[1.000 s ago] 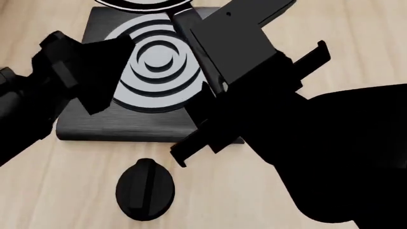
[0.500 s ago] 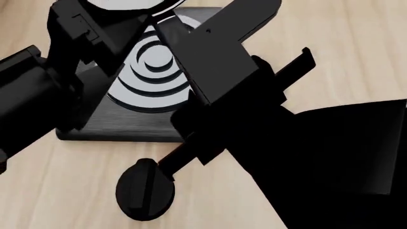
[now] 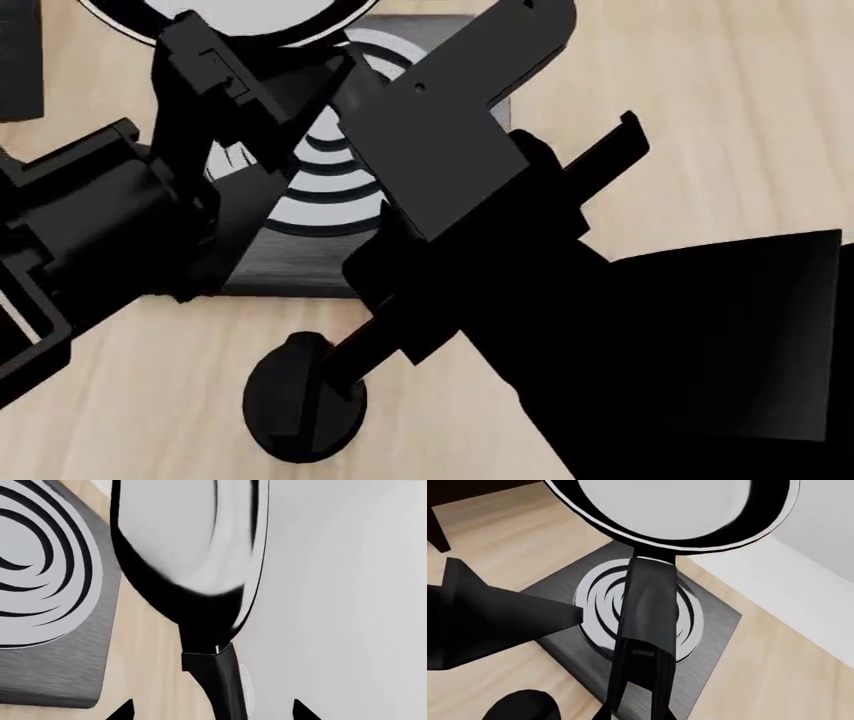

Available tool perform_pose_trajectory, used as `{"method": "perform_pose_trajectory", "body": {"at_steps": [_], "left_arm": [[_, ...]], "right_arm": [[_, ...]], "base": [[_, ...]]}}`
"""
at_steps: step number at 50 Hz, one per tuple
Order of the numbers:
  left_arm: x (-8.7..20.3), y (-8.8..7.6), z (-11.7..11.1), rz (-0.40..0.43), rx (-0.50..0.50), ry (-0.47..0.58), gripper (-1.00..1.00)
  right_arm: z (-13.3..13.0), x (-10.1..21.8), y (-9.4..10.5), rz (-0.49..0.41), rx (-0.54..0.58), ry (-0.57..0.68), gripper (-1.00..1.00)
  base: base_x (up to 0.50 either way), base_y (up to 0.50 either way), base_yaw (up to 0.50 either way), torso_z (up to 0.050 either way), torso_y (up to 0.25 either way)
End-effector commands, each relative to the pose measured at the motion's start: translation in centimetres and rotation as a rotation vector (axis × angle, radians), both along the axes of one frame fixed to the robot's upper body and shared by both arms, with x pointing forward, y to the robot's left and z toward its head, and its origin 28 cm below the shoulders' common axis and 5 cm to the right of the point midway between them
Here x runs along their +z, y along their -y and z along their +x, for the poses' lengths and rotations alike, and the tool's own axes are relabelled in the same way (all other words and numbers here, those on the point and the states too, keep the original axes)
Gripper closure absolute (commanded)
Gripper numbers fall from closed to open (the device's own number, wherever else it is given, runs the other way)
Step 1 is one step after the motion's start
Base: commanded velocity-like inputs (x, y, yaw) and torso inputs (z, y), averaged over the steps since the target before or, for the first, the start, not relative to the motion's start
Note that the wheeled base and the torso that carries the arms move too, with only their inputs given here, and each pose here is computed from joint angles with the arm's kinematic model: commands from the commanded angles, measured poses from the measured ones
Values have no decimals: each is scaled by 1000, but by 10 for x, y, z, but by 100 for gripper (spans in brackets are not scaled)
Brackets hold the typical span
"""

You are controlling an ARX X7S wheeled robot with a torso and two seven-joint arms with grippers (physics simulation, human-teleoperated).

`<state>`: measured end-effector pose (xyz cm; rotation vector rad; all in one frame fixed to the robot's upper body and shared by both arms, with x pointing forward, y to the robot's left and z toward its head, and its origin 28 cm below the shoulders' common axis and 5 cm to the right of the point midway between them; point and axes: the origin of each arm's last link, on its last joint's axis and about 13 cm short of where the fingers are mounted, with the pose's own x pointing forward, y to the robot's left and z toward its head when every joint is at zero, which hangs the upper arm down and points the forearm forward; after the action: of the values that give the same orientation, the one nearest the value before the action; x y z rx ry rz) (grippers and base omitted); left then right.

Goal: Put the frying pan on the cabinet shelf.

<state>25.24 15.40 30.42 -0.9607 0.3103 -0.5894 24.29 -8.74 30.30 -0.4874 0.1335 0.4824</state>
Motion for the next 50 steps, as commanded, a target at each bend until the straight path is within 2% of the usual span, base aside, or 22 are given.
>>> {"method": "perform_pose_trajectory", "body": {"at_steps": [1, 20, 45, 46, 50], "left_arm": [[-5, 5, 4, -36, -5, -29, -100], [-10, 16, 8, 12, -37, -28, -100], [-15, 24, 11, 22, -42, -53, -100], [-14, 24, 10, 14, -41, -59, 100], [-15, 24, 12, 2, -32, -61, 100]], "right_arm": [[-4, 9, 1, 7, -26, 92, 100], [-6, 5, 1, -5, -10, 90, 100], [-7, -3, 4, -3, -13, 81, 100], [-7, -3, 4, -3, -13, 82, 100], [-9, -3, 4, -3, -12, 81, 100]], "base": [[0, 5, 0, 0, 0], [0, 2, 4, 1, 2], [0, 2, 4, 1, 2], [0, 0, 9, 0, 0], [0, 1, 2, 0, 3]]}}
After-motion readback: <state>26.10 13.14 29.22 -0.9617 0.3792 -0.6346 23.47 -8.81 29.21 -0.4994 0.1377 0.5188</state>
